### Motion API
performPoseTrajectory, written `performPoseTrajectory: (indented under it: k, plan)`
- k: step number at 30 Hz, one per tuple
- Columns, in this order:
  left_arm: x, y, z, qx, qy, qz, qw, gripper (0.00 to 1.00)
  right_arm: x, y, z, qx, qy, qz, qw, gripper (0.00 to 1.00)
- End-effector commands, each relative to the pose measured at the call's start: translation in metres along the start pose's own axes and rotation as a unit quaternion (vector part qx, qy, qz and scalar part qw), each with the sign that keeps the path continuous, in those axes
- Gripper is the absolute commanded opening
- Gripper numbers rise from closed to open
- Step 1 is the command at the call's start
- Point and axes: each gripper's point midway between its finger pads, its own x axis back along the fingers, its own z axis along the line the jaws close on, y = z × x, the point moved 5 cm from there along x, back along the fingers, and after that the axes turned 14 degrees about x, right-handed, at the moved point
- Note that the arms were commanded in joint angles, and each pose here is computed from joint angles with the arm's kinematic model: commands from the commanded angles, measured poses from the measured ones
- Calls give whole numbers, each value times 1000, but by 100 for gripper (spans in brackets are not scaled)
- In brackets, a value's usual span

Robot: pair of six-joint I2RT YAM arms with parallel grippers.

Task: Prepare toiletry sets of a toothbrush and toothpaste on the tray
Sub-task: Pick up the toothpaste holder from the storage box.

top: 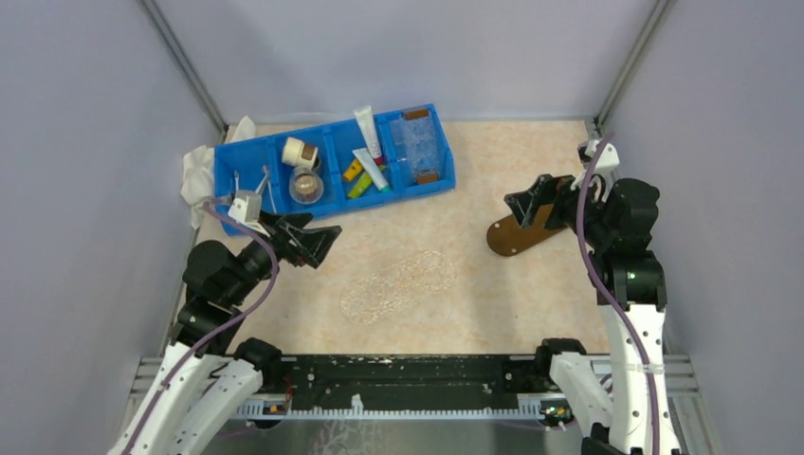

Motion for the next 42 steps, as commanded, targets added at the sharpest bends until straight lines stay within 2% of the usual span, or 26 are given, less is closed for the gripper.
performPoseTrajectory:
  k: [1, 5, 9, 15, 24, 31, 34, 36, 39, 42]
  plan:
    - [1, 0, -4, 40, -30, -20, 999, 99, 2, 13, 1, 24, 7, -49, 998, 99]
    - [-2, -5, 1, 62, -32, -20, 997, 99, 0, 8, 21, 97, 117, -69, 986, 99]
    - [-6, -9, 6, 81, -35, -27, 996, 100, -1, -1, 32, 145, 189, -82, 968, 99]
    - [-18, -9, 18, 104, -12, -45, 993, 100, -22, -15, 32, 145, 244, -106, 953, 99]
    - [-52, -7, 63, 151, 93, -95, 980, 99, -30, -41, 21, 161, 206, -94, 961, 98]
    - [-93, -13, 86, 183, 153, -59, 969, 98, -28, -43, 13, 174, 163, -87, 967, 98]
    - [-113, -14, 84, 176, 130, -35, 975, 97, -28, -43, 13, 173, 162, -89, 967, 98]
    - [-128, -13, 70, 148, 60, -13, 987, 94, -28, -45, 14, 169, 164, -90, 968, 97]
    - [-152, -9, 57, 109, -32, -3, 994, 91, -29, -46, 14, 166, 164, -92, 968, 97]
    - [-186, -6, 58, 86, -64, 18, 994, 91, -30, -48, 13, 163, 164, -92, 969, 97]
